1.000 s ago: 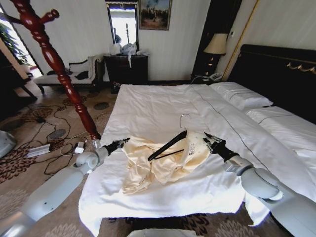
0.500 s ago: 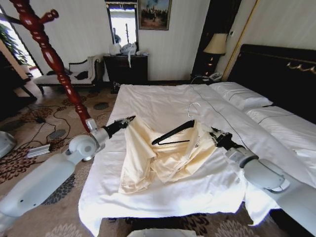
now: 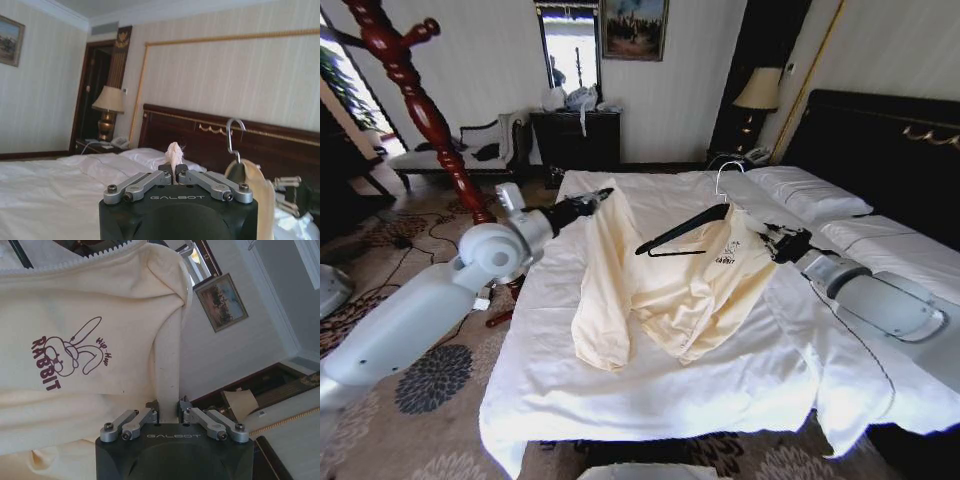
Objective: Pick up the clothes from the bed and hang them on the clothes hanger.
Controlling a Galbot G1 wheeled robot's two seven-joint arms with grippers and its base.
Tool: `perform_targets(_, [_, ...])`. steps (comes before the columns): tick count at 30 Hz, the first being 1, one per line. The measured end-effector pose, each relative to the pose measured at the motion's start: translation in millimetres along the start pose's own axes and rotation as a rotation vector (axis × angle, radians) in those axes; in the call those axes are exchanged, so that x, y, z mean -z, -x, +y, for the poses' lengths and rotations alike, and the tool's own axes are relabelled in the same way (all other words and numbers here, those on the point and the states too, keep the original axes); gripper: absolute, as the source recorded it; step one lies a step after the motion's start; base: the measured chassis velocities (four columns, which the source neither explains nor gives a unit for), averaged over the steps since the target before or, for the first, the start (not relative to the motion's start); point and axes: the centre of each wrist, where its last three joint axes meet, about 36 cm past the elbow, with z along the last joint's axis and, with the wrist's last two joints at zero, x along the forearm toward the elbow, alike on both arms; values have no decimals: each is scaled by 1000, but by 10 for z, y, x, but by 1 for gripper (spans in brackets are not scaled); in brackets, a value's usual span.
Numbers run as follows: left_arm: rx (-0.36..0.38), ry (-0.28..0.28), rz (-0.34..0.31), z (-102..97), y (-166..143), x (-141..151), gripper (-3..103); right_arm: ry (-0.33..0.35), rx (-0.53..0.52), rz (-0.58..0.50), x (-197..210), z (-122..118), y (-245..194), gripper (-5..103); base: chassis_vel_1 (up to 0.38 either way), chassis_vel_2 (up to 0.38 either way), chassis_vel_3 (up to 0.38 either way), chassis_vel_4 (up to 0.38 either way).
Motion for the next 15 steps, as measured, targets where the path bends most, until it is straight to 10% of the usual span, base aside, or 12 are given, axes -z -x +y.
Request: perform_targets(15, [-45, 81, 4, -506, 615, 149, 1, 21, -7, 47, -99, -90, 73, 18, 0, 0, 0, 0])
